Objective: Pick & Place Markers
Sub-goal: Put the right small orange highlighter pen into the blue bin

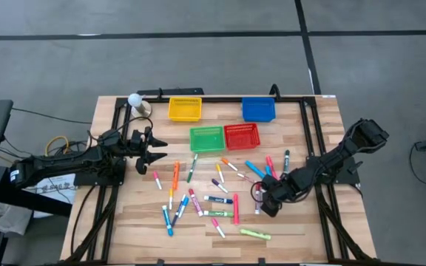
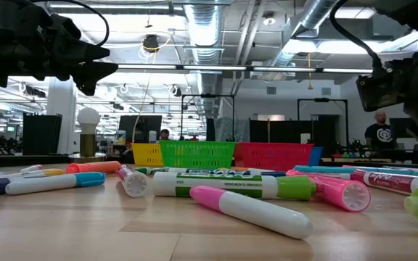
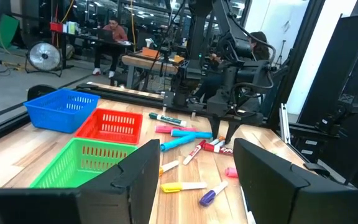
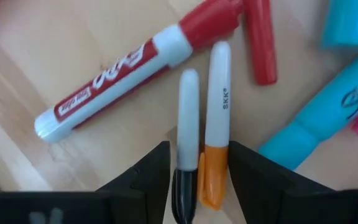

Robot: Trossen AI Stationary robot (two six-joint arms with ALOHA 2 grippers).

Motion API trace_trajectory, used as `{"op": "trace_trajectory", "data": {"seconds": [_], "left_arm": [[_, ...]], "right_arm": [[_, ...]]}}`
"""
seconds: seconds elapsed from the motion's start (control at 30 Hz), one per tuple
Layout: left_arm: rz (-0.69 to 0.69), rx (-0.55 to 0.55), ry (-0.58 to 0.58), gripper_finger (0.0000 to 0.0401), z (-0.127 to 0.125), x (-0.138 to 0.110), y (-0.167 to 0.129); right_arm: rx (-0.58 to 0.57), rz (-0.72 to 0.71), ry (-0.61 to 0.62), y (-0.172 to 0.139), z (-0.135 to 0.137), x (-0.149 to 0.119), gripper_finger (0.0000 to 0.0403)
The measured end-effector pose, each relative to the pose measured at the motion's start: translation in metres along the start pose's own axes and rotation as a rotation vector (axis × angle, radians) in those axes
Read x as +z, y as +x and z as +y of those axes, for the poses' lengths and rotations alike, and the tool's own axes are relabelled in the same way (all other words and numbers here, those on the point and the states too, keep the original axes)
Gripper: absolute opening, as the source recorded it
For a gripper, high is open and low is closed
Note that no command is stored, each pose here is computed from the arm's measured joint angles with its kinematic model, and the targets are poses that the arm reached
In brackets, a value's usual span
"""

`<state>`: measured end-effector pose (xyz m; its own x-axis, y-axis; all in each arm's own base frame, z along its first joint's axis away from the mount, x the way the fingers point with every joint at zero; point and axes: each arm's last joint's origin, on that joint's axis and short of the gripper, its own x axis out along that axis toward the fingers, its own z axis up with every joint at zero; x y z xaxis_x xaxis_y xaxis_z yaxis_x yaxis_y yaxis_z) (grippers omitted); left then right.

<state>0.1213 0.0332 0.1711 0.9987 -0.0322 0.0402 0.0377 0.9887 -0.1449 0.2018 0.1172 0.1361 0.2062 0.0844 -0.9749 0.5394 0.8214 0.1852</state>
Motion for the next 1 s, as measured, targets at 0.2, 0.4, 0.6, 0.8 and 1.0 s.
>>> {"op": "trace_trajectory", "data": {"seconds": [0.2, 0.4, 0.6, 0.8, 1.0], "left_arm": [[-0.004, -0.001, 0.001, 0.0204, -0.0001, 0.0004, 0.0], [-0.004, 0.0, 0.002, 0.0204, -0.0001, 0.0004, 0.0], [-0.005, -0.001, 0.002, 0.0204, -0.0001, 0.0005, 0.0], [-0.006, -0.001, 0.003, 0.0204, -0.0001, 0.0006, 0.0], [-0.006, -0.001, 0.003, 0.0204, -0.0001, 0.0006, 0.0]], "right_arm": [[-0.012, -0.013, 0.001, 0.0, -0.0003, -0.0007, 0.0149], [-0.014, -0.011, 0.056, 0.0021, -0.0056, 0.0042, 0.0149], [-0.013, -0.006, 0.041, 0.0021, -0.0042, 0.0007, 0.0149], [0.009, 0.012, 0.049, 0.0023, -0.003, 0.0002, 0.015], [0.023, 0.018, 0.062, 0.0026, -0.0031, 0.0024, 0.015]]}}
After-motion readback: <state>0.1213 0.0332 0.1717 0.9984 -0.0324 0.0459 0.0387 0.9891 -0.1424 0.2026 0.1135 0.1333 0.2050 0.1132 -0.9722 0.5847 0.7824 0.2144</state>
